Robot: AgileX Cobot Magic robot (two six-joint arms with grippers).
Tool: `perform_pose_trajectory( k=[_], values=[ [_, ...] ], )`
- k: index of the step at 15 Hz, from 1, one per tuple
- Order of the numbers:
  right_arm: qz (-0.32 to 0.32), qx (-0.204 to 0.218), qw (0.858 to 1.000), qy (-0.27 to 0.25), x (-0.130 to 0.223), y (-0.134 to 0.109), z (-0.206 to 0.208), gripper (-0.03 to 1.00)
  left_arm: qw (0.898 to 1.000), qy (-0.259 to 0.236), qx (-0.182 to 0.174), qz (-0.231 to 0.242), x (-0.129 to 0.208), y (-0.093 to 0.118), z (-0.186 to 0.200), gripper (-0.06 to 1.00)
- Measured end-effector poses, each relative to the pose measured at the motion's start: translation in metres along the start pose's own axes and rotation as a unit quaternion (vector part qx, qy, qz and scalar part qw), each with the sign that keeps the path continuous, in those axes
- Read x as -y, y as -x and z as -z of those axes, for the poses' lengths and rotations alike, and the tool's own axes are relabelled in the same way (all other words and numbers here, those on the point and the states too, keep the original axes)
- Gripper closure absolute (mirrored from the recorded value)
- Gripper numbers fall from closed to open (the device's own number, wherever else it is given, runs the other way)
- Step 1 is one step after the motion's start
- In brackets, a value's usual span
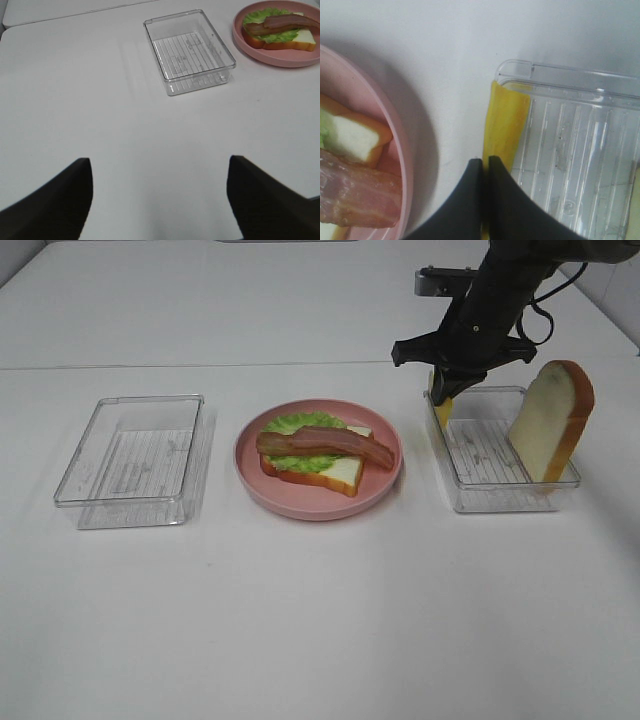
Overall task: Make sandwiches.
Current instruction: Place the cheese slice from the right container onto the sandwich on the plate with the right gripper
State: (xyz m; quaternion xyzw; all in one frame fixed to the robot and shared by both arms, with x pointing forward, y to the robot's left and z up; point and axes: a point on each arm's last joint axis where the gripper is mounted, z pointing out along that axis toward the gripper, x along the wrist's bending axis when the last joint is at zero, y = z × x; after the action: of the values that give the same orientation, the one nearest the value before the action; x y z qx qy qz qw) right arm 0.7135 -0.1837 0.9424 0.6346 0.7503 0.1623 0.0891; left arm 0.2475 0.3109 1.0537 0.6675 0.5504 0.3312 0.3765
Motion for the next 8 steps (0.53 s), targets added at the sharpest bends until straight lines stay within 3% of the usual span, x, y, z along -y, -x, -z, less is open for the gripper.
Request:
perform_pose_trajectory(
  k=[3,5,8],
  values=[
    [-0.004,-0.007,1.0,0.03,-0.007,-0.003,0.037,0.97,1.0,0.0,0.0,0.0,0.0,0.0,0.0,0.23],
    [-0.009,-0.035,0.998,0.06,-0.012,-0.01,0.071,0.97,1.0,0.0,0.0,0.0,0.0,0.0,0.0,0.23],
    [0.005,-0.143,0.987,0.066,-0.011,-0.032,0.095,0.97,1.0,0.0,0.0,0.0,0.0,0.0,0.0,0.23]
  ],
)
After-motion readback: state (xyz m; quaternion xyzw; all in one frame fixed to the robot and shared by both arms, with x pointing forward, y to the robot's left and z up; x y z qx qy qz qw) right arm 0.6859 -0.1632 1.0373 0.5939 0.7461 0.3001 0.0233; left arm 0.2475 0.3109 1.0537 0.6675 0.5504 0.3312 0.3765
